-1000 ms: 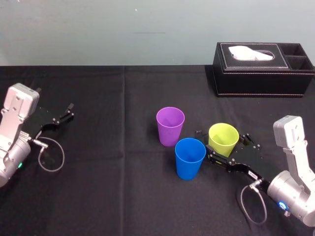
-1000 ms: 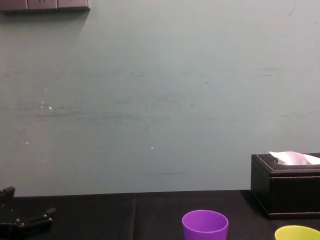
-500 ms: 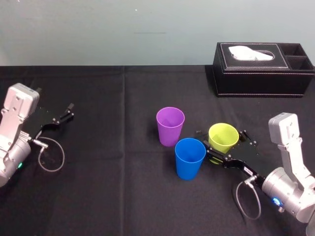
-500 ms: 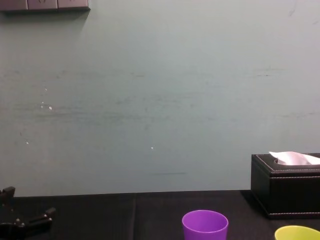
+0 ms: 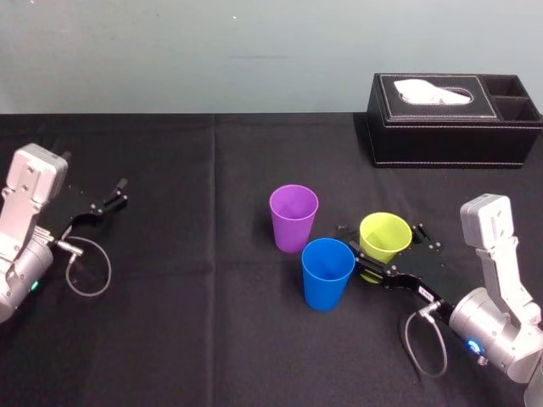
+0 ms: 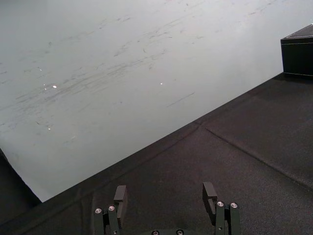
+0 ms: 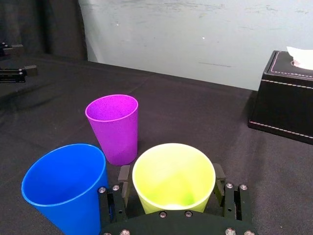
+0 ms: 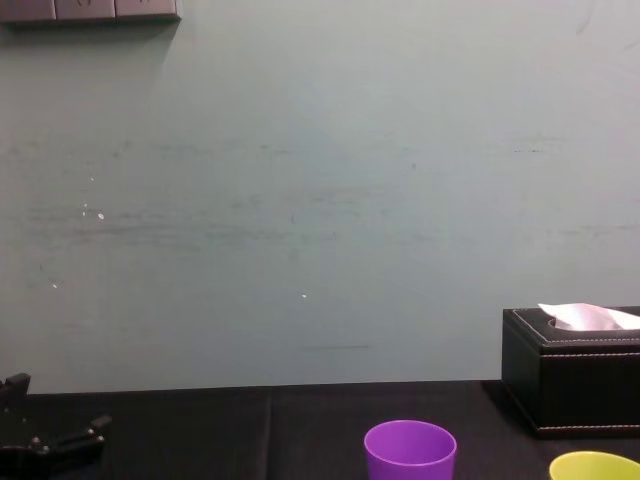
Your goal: Stack the three plastic cups sequentially using one hand.
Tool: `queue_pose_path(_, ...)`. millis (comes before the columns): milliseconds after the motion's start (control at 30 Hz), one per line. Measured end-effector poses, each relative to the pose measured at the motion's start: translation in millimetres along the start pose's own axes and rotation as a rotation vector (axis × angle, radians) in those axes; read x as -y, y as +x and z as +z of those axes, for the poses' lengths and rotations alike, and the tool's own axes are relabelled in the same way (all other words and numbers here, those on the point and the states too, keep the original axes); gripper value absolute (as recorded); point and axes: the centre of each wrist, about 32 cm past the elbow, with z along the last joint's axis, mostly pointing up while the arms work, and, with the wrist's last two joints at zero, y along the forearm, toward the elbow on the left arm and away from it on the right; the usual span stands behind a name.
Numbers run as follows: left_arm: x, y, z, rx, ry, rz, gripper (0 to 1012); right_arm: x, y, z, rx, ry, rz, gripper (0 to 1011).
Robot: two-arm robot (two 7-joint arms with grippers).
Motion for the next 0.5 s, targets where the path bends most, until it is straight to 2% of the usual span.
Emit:
queue_pose_path(367,0.0,0.0,0.0,0.0,0.0,0.0,1011,0.1,0.1,-0.2,0.001,0.0,0.001,1003)
queue_pose_path(500,0.0,0.0,0.0,0.0,0.0,0.0,1011,0.2,0.1,-0.2,0.0,0.0,0.001,952)
